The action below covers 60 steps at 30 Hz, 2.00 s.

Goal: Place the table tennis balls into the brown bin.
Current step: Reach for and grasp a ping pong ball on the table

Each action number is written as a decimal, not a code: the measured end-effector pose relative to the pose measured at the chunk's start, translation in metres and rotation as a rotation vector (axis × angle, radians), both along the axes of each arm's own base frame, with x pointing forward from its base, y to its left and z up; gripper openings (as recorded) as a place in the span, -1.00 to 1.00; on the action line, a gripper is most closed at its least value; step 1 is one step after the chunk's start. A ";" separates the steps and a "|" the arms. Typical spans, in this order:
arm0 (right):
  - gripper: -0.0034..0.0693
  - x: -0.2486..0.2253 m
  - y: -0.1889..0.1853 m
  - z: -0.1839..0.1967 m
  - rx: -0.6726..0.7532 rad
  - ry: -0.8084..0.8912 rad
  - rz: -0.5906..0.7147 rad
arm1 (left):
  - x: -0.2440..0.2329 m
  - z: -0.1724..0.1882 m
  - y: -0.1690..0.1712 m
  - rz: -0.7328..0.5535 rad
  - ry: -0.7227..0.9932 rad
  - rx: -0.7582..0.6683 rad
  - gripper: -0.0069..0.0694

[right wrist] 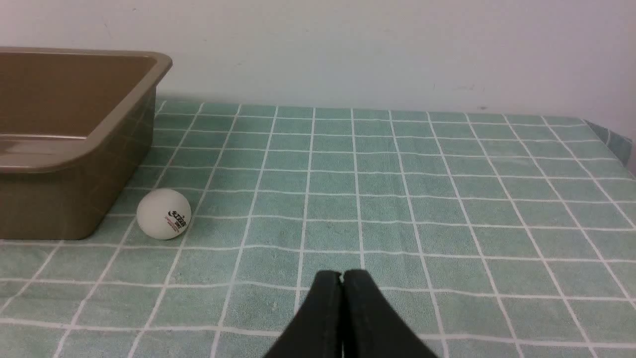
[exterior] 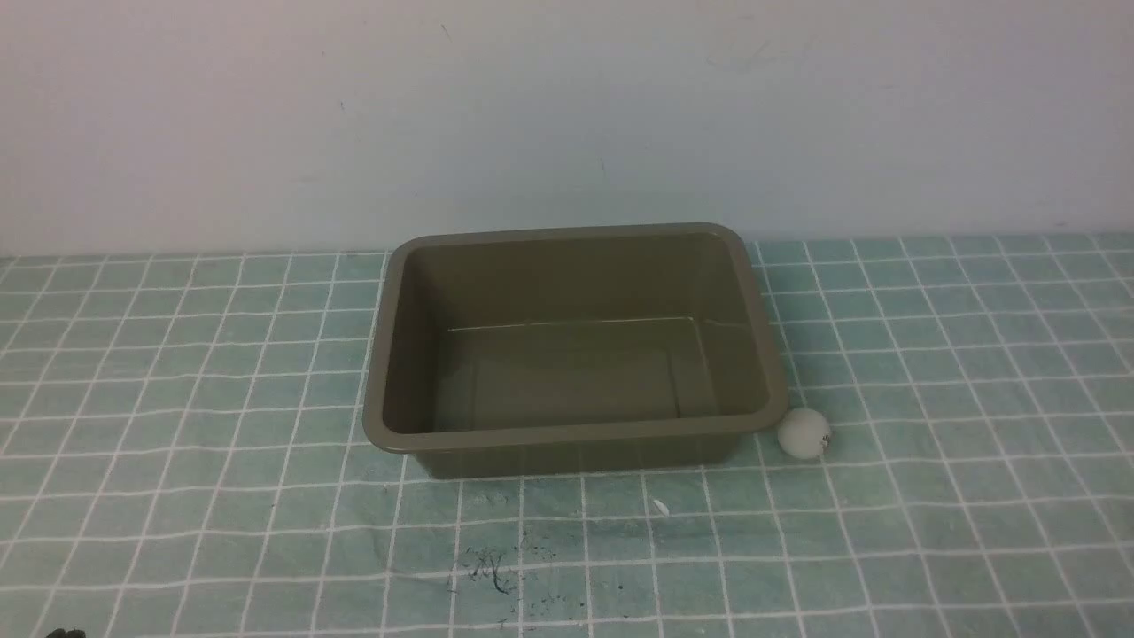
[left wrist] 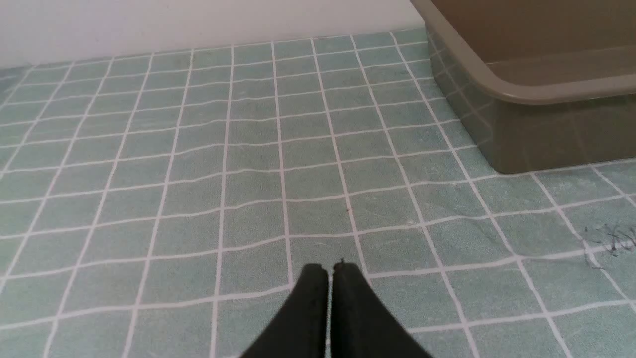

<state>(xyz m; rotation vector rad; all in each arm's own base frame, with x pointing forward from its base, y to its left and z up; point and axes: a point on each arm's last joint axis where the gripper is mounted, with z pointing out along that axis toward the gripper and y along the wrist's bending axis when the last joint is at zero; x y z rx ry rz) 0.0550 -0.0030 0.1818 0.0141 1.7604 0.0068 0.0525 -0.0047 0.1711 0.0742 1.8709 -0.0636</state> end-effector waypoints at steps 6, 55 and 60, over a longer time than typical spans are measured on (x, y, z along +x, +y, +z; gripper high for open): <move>-0.95 0.000 0.000 0.000 0.000 0.000 0.000 | 0.000 0.000 0.000 0.000 0.000 0.000 -0.83; -0.95 -0.007 0.014 0.064 0.328 -0.544 0.194 | 0.000 0.000 0.000 0.000 0.000 -0.001 -0.83; -0.95 0.004 0.009 0.112 0.440 -0.392 0.100 | 0.000 0.000 0.000 0.000 0.000 -0.002 -0.83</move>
